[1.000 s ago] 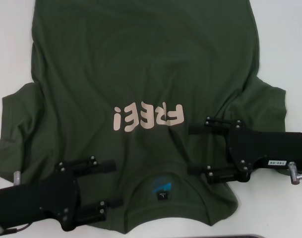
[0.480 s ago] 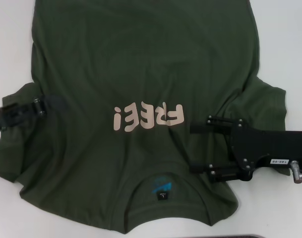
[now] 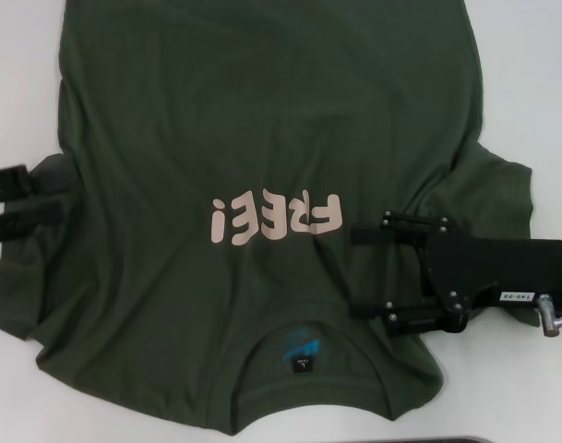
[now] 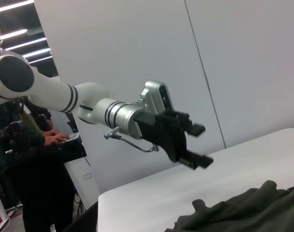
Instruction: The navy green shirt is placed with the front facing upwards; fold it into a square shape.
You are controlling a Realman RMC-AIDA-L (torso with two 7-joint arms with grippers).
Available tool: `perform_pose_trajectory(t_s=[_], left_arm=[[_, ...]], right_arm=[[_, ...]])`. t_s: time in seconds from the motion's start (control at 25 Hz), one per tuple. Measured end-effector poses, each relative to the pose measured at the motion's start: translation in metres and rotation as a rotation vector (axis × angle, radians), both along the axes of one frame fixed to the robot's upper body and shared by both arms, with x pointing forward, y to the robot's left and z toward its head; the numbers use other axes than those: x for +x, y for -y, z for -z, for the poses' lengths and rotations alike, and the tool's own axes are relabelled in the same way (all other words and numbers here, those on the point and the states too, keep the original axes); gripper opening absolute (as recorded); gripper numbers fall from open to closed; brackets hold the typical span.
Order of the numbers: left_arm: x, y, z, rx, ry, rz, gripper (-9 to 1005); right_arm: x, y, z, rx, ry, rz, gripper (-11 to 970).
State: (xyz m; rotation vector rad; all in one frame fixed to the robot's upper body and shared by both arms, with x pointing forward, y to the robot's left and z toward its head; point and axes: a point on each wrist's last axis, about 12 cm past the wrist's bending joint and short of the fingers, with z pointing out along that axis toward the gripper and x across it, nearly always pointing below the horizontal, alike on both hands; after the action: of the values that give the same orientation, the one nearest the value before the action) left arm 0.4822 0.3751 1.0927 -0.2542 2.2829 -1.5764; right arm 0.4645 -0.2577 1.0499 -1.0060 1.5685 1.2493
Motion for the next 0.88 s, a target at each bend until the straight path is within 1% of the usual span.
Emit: perform_pose_trajectory(t_s=[0.04,0.16,0.32,0.6,0.72,0.88], left_arm=[[-0.001,-0.003,0.002,0.033,-0.034,-0.002,654],[-0.001,-0.008,0.005,0.09,-0.081,-0.002,654],[-0.002,-0.014,0.005,0.12,-0.099,-0.017,654],[-0.007,-0.038,0.004,0.148,-0.1,-0.138,653],[-0.012,-0.048,0.008,0.188,-0.129,-0.177,653],[-0.015,-0.053,0.016,0.246,-0.19,-0.201,653]], right_arm=[[0.0,0.0,0.0,-0.001,0.001,0.0,914],[0.001,-0.001,0.0,-0.001,0.001,-0.001,914],[0.001,-0.001,0.0,-0.002,0.001,0.0,914],[0.0,0.0,0.001,-0.004,-0.007,0.004,915],[-0.001,0.001,0.002,-0.004,-0.01,0.007,915],[-0.002,0.0,0.002,-0.002,-0.012,0.007,915]])
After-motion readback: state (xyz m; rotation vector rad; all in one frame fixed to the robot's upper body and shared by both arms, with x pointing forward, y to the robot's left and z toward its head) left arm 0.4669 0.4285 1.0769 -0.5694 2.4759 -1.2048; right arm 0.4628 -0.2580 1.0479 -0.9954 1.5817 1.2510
